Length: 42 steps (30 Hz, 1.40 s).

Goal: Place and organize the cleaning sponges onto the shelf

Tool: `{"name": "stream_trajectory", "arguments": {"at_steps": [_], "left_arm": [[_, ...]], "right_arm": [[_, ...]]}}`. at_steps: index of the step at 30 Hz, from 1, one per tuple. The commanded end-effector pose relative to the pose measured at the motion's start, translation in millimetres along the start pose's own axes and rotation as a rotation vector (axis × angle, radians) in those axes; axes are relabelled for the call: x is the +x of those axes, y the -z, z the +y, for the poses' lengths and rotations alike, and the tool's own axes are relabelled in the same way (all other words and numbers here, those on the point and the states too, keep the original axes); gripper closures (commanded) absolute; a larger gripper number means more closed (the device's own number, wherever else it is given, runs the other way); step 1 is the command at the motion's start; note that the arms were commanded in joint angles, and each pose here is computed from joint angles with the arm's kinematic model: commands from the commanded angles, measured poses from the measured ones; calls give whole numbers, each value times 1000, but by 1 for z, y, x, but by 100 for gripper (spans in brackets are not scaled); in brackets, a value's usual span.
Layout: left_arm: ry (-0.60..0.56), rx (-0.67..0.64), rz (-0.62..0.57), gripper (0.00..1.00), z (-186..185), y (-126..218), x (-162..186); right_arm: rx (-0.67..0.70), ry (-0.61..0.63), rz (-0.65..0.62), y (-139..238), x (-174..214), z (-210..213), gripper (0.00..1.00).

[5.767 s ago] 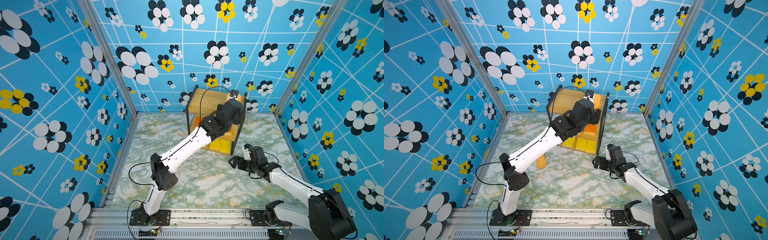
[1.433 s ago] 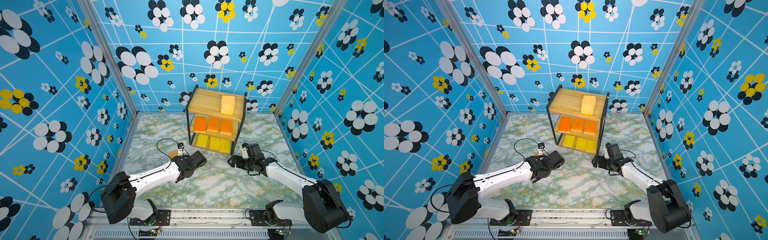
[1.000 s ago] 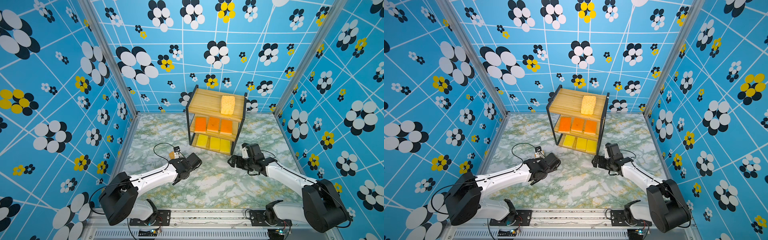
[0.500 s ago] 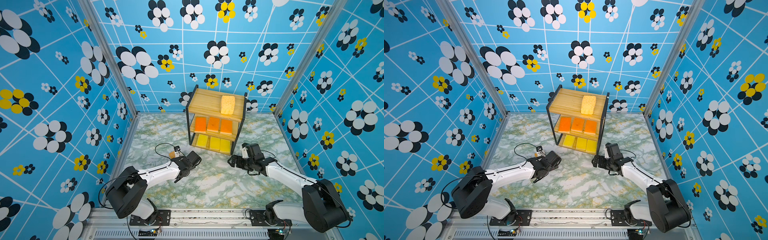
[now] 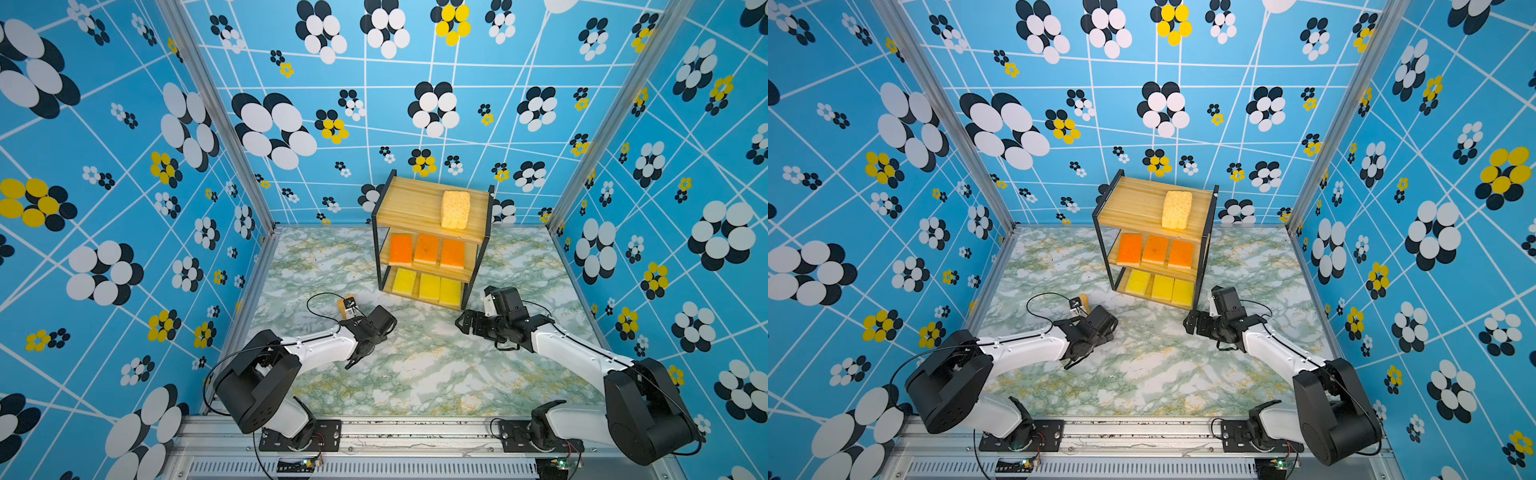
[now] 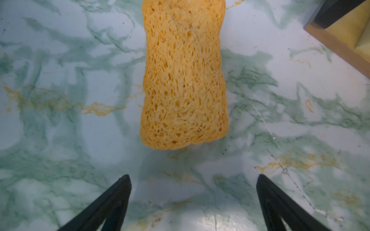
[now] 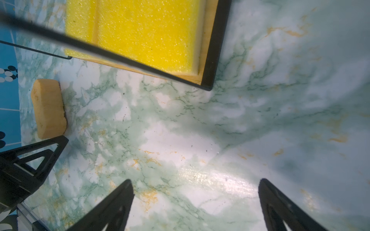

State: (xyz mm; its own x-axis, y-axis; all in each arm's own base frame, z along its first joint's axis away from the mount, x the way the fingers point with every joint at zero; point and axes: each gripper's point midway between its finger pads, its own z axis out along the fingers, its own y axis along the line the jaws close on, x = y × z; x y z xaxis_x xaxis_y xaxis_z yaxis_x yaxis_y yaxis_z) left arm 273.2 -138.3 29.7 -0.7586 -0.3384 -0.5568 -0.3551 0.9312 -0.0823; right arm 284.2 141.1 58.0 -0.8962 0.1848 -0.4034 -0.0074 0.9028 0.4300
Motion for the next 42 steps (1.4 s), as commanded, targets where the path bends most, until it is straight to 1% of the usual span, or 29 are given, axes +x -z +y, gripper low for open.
{"name": "stream_trajectory", "arguments": {"at_steps": [1,7,18,29,34,36,42], "left_arm": [[-22,-18,-3,1,2,3,-4],[-19,-30,-25,1,5,4,-9],[-9,-20,-45,1,3,-2,-29],[-18,-17,-27,1,-3,-19,-34],[-17,-33,-21,0,1,-24,-34],[-10,-36,-17,2,3,-27,-35],[2,-32,-11,14,3,-32,-35]], "right_arm": [[-2,-12,-23,1,-9,2,1],[-1,-12,-19,0,-9,2,1],[-9,-11,-21,0,-9,3,1],[-8,-12,-22,-1,-10,3,1],[-5,-14,-22,-1,-9,2,1],[-3,-15,-18,-2,-8,1,1],[-3,-17,-18,-3,-9,1,1]]}}
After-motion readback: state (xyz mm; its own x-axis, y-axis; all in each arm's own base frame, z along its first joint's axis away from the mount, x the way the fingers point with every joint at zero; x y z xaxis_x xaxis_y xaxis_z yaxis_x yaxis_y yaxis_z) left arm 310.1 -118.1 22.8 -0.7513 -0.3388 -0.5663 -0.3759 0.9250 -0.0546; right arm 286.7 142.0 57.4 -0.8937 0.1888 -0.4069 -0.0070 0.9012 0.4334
